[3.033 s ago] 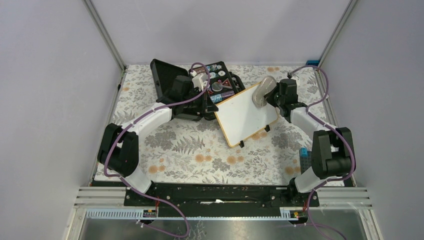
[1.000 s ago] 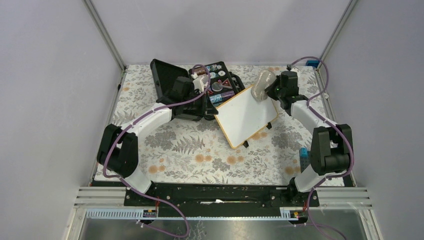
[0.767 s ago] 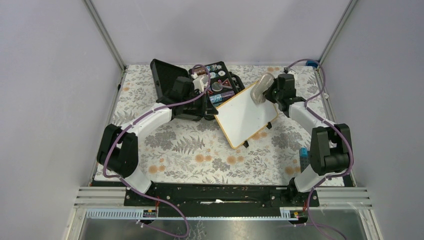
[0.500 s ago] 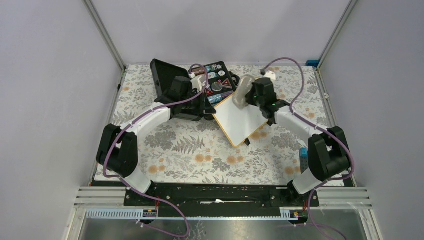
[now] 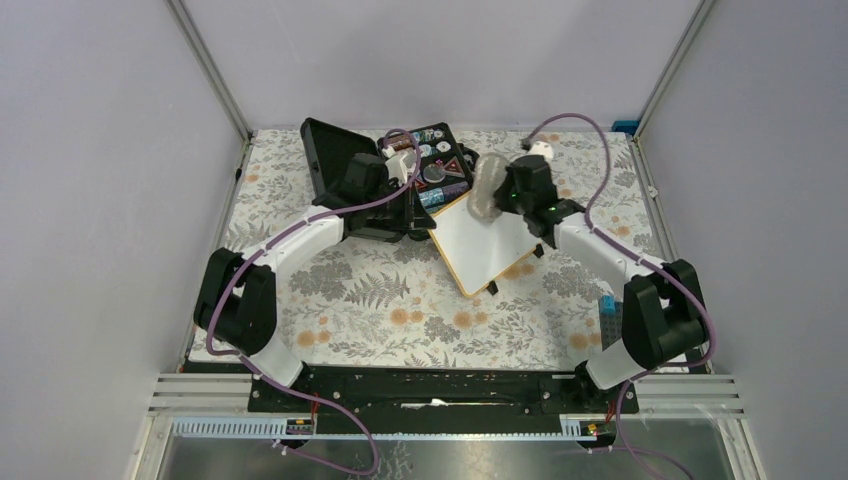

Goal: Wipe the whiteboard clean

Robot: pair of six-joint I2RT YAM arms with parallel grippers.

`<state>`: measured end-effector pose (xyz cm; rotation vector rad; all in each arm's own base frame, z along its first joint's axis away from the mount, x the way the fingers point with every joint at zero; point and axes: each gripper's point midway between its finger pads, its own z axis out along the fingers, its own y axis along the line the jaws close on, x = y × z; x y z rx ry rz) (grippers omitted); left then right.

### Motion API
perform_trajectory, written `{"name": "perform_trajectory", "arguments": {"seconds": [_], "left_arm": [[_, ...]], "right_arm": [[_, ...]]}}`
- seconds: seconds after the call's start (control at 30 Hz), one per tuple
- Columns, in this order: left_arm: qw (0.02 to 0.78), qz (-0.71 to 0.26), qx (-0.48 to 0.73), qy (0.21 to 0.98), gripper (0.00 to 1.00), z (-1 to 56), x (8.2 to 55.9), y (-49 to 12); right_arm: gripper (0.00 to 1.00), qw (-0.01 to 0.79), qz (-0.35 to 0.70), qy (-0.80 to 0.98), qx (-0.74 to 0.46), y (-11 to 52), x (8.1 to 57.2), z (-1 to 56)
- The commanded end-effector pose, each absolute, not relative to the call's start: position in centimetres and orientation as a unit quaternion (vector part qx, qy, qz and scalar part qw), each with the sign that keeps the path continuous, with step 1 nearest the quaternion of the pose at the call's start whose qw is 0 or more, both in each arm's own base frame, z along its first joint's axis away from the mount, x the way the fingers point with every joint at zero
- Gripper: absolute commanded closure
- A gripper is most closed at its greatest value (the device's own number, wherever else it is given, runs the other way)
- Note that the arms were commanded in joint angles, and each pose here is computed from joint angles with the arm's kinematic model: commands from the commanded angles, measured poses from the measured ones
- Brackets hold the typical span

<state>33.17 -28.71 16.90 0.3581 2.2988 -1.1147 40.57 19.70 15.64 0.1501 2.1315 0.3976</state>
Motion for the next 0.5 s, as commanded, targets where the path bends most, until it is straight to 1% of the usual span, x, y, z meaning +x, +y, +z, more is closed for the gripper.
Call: {"name": "perform_trajectory", "arguments": {"seconds": [0.0,0.1,0.23,0.33,0.47], "left_arm": [[0.324,-0.414,0.147,0.838,1.0,19.5,34.1,-28.6],[0.324,-0.416,0.148,0.837,1.0,19.7,34.0,-28.6],[0.324,-0.416,0.148,0.837,1.0,19.7,34.1,-28.6],[0.324,-0.414,0.147,0.838,1.0,19.5,34.1,-28.5],[0.32,-0.413,0.146,0.84,1.0,19.1,34.1,-28.6]], "right_arm": [[1.0,0.468,0.12,0.867,0.121,13.2,42.4,16.2],[1.0,0.47,0.107,0.869,0.11,12.8,42.7,16.3],[1.0,0.461,0.121,0.875,0.086,14.9,42.0,15.9],[1.0,0.458,0.118,0.88,0.047,18.0,40.6,15.5],[1.0,0.444,0.144,0.884,-0.022,23.9,37.0,15.1]]}}
